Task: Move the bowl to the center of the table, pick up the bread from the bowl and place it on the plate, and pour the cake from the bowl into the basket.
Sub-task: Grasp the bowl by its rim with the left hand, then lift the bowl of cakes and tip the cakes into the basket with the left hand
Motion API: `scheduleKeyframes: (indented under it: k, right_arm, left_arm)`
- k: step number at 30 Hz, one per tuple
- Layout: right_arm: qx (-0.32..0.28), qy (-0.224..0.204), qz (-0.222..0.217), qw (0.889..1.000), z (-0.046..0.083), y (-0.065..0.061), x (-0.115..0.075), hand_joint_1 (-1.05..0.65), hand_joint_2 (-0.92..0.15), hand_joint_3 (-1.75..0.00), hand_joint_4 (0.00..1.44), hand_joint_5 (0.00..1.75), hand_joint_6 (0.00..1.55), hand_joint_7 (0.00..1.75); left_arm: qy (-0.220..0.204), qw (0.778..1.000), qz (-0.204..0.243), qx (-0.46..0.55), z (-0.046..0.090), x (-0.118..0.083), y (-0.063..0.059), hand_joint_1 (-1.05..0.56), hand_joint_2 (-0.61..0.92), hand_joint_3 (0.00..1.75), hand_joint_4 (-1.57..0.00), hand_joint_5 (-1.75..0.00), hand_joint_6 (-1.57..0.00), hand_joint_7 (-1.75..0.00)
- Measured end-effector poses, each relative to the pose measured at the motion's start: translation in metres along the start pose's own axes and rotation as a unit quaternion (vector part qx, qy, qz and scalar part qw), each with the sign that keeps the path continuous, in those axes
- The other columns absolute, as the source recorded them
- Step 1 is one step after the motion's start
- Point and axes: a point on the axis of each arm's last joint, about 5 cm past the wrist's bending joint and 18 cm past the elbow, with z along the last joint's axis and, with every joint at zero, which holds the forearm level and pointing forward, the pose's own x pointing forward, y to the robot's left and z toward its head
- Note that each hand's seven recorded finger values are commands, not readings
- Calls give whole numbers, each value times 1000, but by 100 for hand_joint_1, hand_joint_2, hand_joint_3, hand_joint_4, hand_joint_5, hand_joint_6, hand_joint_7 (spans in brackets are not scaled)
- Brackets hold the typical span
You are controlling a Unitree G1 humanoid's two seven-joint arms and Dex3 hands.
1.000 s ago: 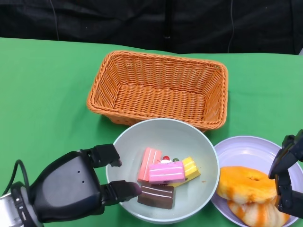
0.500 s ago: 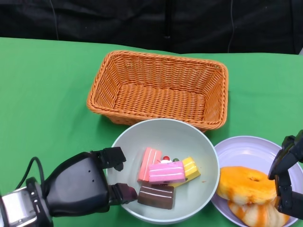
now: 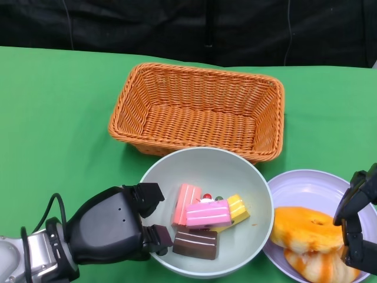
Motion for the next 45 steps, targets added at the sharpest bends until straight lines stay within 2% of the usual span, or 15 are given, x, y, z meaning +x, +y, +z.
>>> scheduleKeyframes:
  k: [2,3,7,13,14,15,20,23,27,31,36,38,41,45]
  right_arm:
    - [0,0,0,1000,0,0,0,3,-48,-137,79,175,63,168]
    - [0,-1,0,1000,1,0,0,3,-48,-137,79,175,63,168]
    - [-1,-1,0,1000,1,0,0,3,-48,-137,79,175,63,167]
    - [-1,-5,-2,1000,0,0,0,4,-48,-137,79,175,63,166]
    - [0,-5,-3,1000,0,0,0,4,-48,-137,79,175,63,167]
    - [0,-6,-4,1000,0,0,0,5,-48,-138,78,175,63,168]
    - [0,-8,-9,1000,0,0,2,5,-47,-137,78,175,62,169]
    - [0,-8,-16,1000,-1,0,2,5,-47,-137,78,175,62,169]
    - [3,-8,-19,1000,-1,1,3,6,-47,-136,78,175,62,169]
    - [5,-6,-25,1000,-1,2,3,7,-47,-137,78,175,62,169]
    - [6,-4,-27,1000,-1,3,2,6,-46,-138,78,175,62,170]
    - [7,-3,-28,1000,-1,2,2,6,-46,-138,78,175,62,170]
    - [7,-1,-28,1000,-2,2,2,5,-46,-138,77,175,62,170]
    - [7,0,-27,1000,-2,2,2,4,-46,-138,77,175,62,170]
  left_arm:
    - [-6,1000,4,-9,1,1,-2,-32,92,17,-95,-174,-77,-170]
    - [-8,1000,4,-13,2,2,-2,-32,92,18,-96,-174,-76,-173]
    - [-9,999,14,-29,4,4,-2,-31,90,20,-99,-175,-76,-175]
    - [-22,999,34,-35,9,8,11,-31,91,25,-101,-175,-78,-175]
    - [-19,999,35,-35,10,6,14,-31,84,36,-101,-175,-78,-173]
    - [-19,999,36,-34,11,5,17,-31,72,57,-100,-175,-79,-169]
    - [-10,999,35,-33,15,0,27,-32,57,90,-100,-175,-82,-165]
    - [-4,999,38,-32,17,-4,38,-33,56,92,-100,-175,-81,-167]
    - [7,999,27,-30,21,-11,53,-33,55,83,-98,-175,-84,-156]
    - [17,1000,4,-18,25,-23,66,-29,51,81,-98,-175,-85,-158]
    - [24,1000,12,-7,25,-28,77,-28,52,82,-100,-175,-83,-163]
    - [28,999,18,-16,25,-28,80,-27,46,97,-102,-175,-78,-172]
    - [38,997,49,-50,25,-24,87,-25,33,120,-102,-175,-77,-174]
    - [45,994,63,-72,24,-21,92,-25,30,126,-102,-175,-77,-175]
